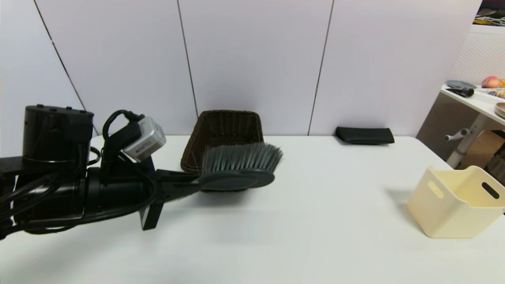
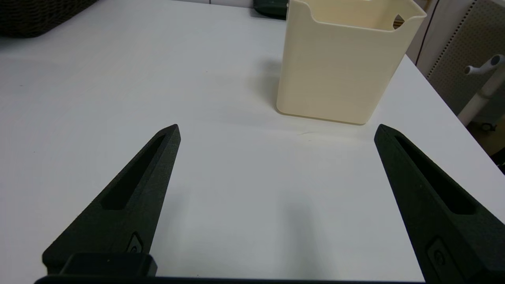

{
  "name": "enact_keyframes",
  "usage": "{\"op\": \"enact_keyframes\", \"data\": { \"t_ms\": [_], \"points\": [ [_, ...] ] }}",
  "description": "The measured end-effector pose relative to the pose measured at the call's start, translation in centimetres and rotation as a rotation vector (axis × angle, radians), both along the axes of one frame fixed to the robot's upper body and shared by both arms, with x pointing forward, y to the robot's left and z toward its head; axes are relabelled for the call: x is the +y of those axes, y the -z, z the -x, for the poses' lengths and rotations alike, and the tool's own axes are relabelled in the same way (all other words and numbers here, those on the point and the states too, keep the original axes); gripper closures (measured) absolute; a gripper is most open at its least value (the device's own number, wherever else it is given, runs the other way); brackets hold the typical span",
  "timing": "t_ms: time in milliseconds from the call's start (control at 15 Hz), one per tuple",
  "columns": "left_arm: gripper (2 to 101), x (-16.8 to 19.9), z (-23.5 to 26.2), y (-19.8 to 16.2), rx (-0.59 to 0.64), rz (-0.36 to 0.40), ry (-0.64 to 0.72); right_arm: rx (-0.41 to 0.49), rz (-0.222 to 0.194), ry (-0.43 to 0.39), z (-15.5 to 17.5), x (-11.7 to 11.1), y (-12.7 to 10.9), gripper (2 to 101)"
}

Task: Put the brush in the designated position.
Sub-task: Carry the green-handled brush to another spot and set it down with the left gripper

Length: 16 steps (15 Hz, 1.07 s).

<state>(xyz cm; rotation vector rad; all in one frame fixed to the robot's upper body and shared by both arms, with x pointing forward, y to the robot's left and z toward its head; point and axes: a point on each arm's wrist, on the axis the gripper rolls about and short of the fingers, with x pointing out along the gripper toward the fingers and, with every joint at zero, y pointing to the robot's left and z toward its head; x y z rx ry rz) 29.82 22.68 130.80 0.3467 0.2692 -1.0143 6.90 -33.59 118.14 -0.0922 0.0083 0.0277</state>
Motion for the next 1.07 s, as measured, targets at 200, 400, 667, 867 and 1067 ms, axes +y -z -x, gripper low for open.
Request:
{"op": "enact_keyframes", "data": {
  "t_ms": [200,400,667,867,1067],
  "points": [
    [88.1,-2.7,-2.4,-2.2,-0.041,0.047,0.039,0.0,0.0,0.0,0.0,0.0,0.0,5.0],
    [88.1,-6.2,-4.5,-3.8,-0.033,0.104,0.069,0.0,0.0,0.0,0.0,0.0,0.0,5.0],
    [88.1,-11.4,-6.4,-5.1,-0.043,0.147,-0.032,0.0,0.0,0.0,0.0,0.0,0.0,5.0],
    [88.1,-15.8,-7.5,-6.1,-0.038,0.223,-0.169,0.0,0.0,0.0,0.0,0.0,0.0,5.0],
    [88.1,-19.9,-8.5,-6.1,-0.006,0.307,-0.342,0.0,0.0,0.0,0.0,0.0,0.0,5.0]
  ]
}}
